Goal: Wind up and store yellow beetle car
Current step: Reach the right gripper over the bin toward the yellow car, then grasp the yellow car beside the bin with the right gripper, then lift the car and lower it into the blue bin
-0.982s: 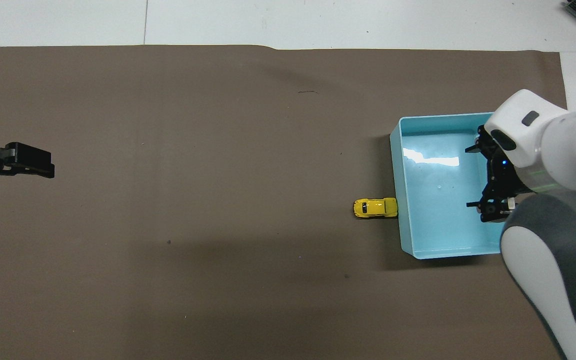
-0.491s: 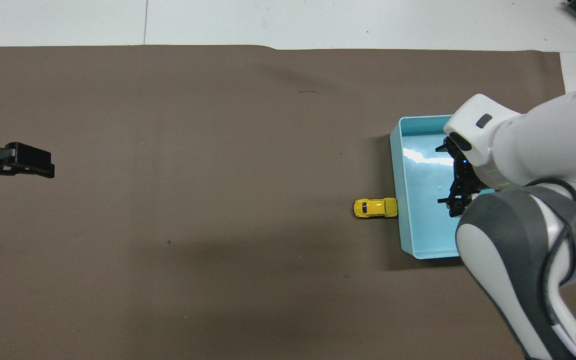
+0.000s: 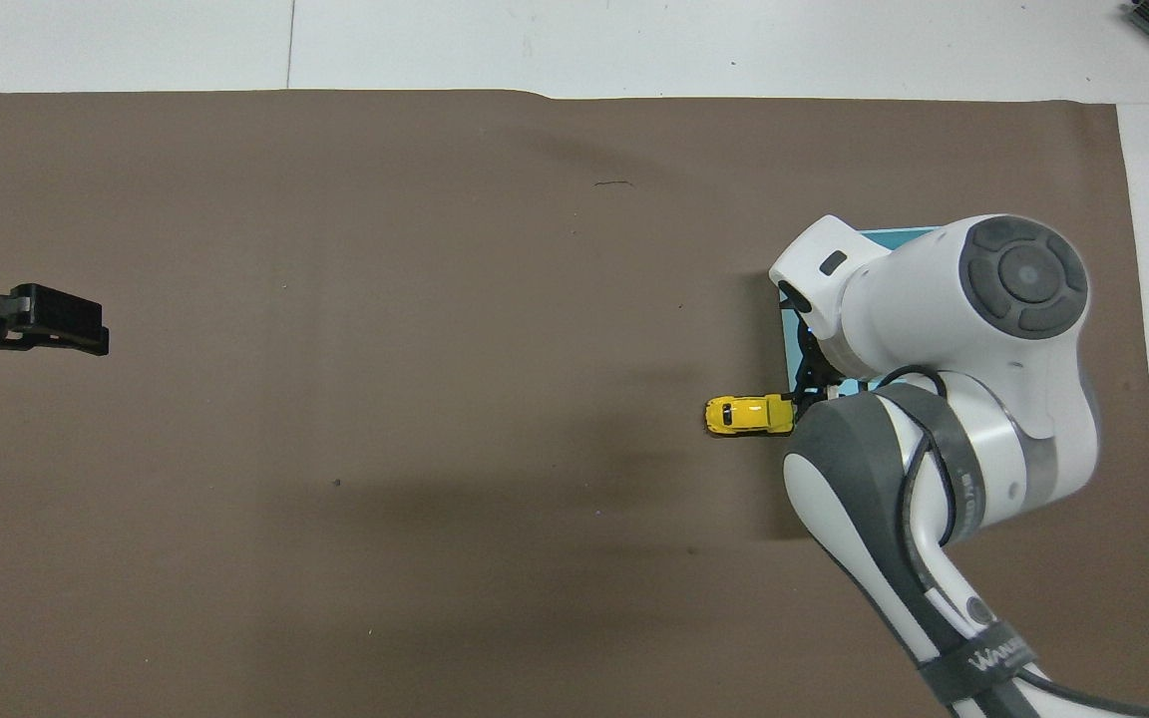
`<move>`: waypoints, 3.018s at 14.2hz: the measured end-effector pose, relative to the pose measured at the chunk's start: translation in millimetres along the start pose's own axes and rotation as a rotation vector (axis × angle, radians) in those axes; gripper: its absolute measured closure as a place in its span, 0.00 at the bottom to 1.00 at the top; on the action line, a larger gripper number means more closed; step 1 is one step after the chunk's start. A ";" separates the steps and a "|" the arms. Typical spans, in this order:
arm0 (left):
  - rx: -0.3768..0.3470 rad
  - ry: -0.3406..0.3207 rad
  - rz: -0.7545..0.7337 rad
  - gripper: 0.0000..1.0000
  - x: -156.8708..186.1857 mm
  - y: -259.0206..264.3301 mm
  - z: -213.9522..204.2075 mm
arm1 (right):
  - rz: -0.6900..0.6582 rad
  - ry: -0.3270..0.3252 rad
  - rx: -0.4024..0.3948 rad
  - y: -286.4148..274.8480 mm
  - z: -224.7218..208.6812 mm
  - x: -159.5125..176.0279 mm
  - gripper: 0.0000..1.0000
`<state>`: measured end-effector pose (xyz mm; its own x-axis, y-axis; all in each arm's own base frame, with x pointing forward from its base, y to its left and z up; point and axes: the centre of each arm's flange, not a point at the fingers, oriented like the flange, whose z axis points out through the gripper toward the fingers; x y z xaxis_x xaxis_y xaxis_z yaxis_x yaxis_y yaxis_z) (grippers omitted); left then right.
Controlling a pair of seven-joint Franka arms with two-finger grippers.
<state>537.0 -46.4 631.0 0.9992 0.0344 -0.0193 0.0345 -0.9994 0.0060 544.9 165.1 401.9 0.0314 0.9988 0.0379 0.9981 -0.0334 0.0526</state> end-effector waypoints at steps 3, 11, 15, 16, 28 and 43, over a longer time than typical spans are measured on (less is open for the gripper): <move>0.000 0.000 0.000 0.00 0.0 0.0 0.0 | -0.010 0.004 -0.011 -13.7 25.6 3.7 0.00; 0.000 0.000 0.000 0.00 0.0 0.0 0.0 | -0.022 0.010 -0.031 -42.3 97.5 -2.1 0.05; 0.000 0.000 0.000 0.00 0.0 0.0 0.0 | -0.047 -0.008 -0.031 -42.8 102.1 -2.0 0.40; 0.000 0.000 0.000 0.00 0.0 0.0 0.0 | -0.050 -0.010 -0.032 -42.9 102.1 -2.0 0.50; 0.000 0.000 0.000 0.00 0.0 0.0 0.0 | 0.041 -0.027 -0.043 13.7 -44.6 36.1 0.55; 0.000 0.000 0.000 0.00 0.0 0.0 0.0 | -0.131 -0.065 0.016 -3.1 26.0 -150.0 0.55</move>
<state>537.0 -46.5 631.0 0.9992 0.0347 -0.0195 0.0348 -0.9994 0.0059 538.5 16.4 370.1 -0.0959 0.9948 -0.0331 0.9946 0.0971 0.0371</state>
